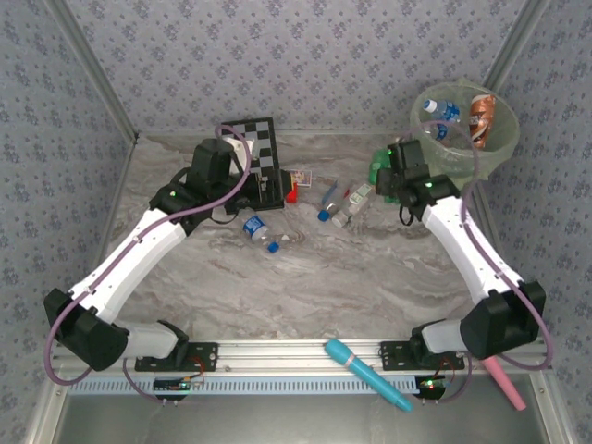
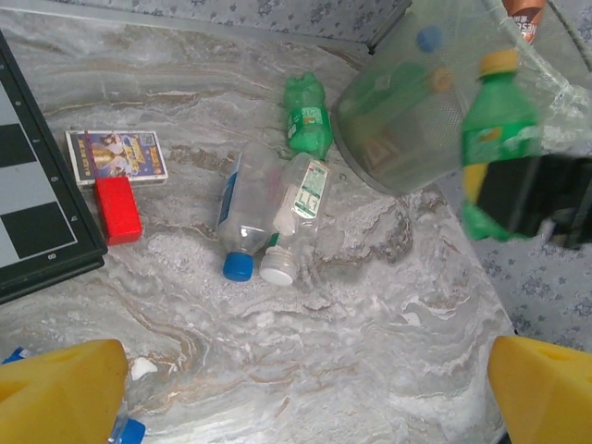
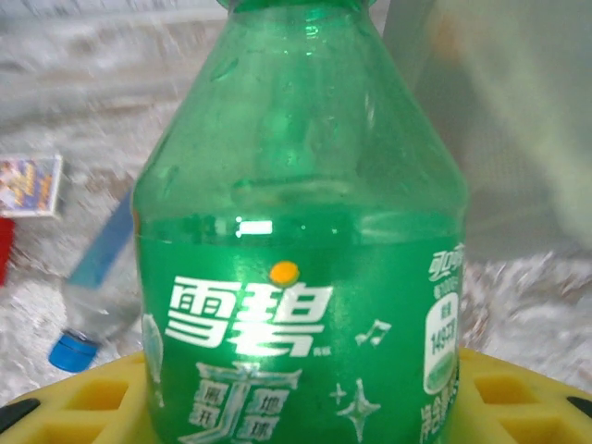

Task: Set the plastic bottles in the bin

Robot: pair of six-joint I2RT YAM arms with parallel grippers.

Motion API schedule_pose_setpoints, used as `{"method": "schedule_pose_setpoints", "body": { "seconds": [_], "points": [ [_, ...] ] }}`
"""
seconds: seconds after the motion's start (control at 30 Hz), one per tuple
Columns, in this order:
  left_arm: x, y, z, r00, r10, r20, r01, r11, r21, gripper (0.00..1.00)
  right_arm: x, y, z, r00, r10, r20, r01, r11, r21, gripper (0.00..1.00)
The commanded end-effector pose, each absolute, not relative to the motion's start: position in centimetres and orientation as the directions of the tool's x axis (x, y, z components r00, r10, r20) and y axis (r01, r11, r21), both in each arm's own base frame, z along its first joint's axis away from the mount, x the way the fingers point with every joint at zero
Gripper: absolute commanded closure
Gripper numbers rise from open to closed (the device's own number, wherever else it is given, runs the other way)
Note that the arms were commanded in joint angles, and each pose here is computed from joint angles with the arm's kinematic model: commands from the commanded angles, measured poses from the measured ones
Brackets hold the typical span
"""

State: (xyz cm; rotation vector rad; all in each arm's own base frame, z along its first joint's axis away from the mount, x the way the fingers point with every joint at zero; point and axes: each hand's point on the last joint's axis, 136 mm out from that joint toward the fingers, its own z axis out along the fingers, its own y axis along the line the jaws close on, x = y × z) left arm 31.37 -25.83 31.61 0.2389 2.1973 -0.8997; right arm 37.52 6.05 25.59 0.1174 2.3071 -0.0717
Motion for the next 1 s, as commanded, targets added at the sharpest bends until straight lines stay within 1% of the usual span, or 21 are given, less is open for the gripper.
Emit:
{"method": "schedule_pose_setpoints", "body": {
  "seconds": [0.0, 0.2, 0.3, 0.4, 0.57, 0.7, 0.97],
  "points": [
    [31.8, -26.6, 33.9, -0.655, -0.096, -0.749, 0.483, 0.71, -0.513, 0.0, 36.8, 3.9, 30.4, -0.627, 0.002, -0.779, 0.114, 0.99, -0.089, 0.46],
    [32.1, -27.1, 34.7, -0.634, -0.106, -0.766, 0.511, 0.687, -0.517, 0.0, 38.1, 0.9, 37.9, -0.511, -0.106, -0.853, 0.131, 0.971, -0.199, 0.46],
    [32.1, -27.3, 35.0, -0.625, -0.108, -0.773, 0.521, 0.681, -0.515, 0.0, 39.2, -0.9, 40.1, -0.481, -0.165, -0.861, 0.153, 0.951, -0.268, 0.46],
    [32.0, -27.3, 35.1, -0.62, -0.112, -0.777, 0.526, 0.675, -0.517, 0.0, 40.3, -2.6, 41.5, -0.465, -0.184, -0.866, 0.171, 0.941, -0.292, 0.46],
    [31.8, -27.1, 35.0, -0.618, -0.113, -0.778, 0.527, 0.675, -0.517, 0.0, 42.2, -5.0, 42.0, -0.469, -0.208, -0.858, 0.206, 0.919, -0.336, 0.46],
    [31.7, -27.1, 35.1, -0.614, -0.11, -0.782, 0.53, 0.676, -0.512, 0.0, 44.0, -6.7, 41.6, -0.501, -0.225, -0.836, 0.236, 0.894, -0.381, 0.45],
    [31.6, -26.5, 34.7, -0.61, -0.106, -0.785, 0.522, 0.692, -0.498, 0.0, 46.3, -9.6, 40.6, -0.531, -0.205, -0.822, 0.274, 0.877, -0.396, 0.46]
  ]
}}
